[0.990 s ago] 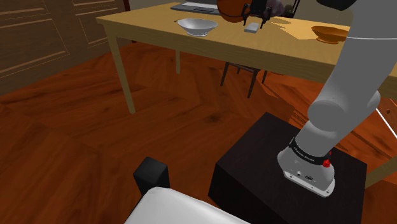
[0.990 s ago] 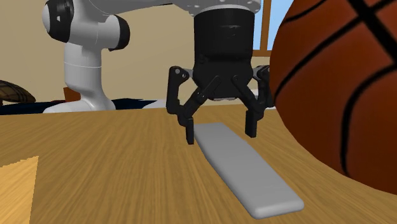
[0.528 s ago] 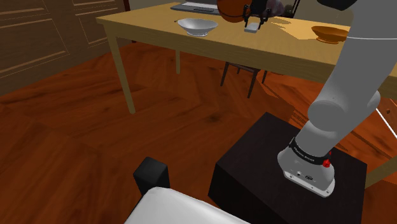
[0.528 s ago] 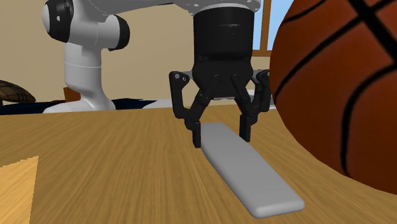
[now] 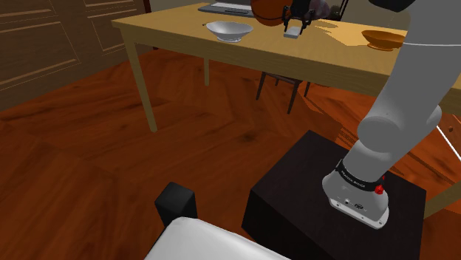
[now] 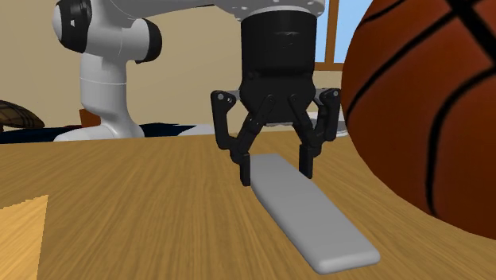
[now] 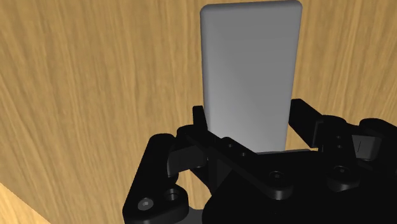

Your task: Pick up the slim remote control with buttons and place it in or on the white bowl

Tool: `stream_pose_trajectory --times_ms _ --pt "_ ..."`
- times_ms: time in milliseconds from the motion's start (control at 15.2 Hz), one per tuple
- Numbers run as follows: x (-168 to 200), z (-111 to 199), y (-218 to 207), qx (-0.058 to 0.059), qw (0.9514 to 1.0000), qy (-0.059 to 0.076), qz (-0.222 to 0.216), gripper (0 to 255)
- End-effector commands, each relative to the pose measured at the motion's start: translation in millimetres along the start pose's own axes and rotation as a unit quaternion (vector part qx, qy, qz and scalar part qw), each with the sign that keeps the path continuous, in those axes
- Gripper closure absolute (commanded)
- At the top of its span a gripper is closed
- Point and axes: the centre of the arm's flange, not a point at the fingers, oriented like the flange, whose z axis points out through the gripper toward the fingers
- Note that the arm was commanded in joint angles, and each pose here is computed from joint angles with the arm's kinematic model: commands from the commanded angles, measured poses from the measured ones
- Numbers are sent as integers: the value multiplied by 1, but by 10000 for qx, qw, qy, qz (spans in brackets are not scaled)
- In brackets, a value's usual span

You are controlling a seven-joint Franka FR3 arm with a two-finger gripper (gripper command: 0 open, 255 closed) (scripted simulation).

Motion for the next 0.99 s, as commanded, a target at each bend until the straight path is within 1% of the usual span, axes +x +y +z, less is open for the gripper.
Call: stream_pose_trajectory --times_ms 0,924 --pt "1 4 -1 -32 10000 -37 3 255" --pt "2 -70 -2 -32 10000 -37 3 255"
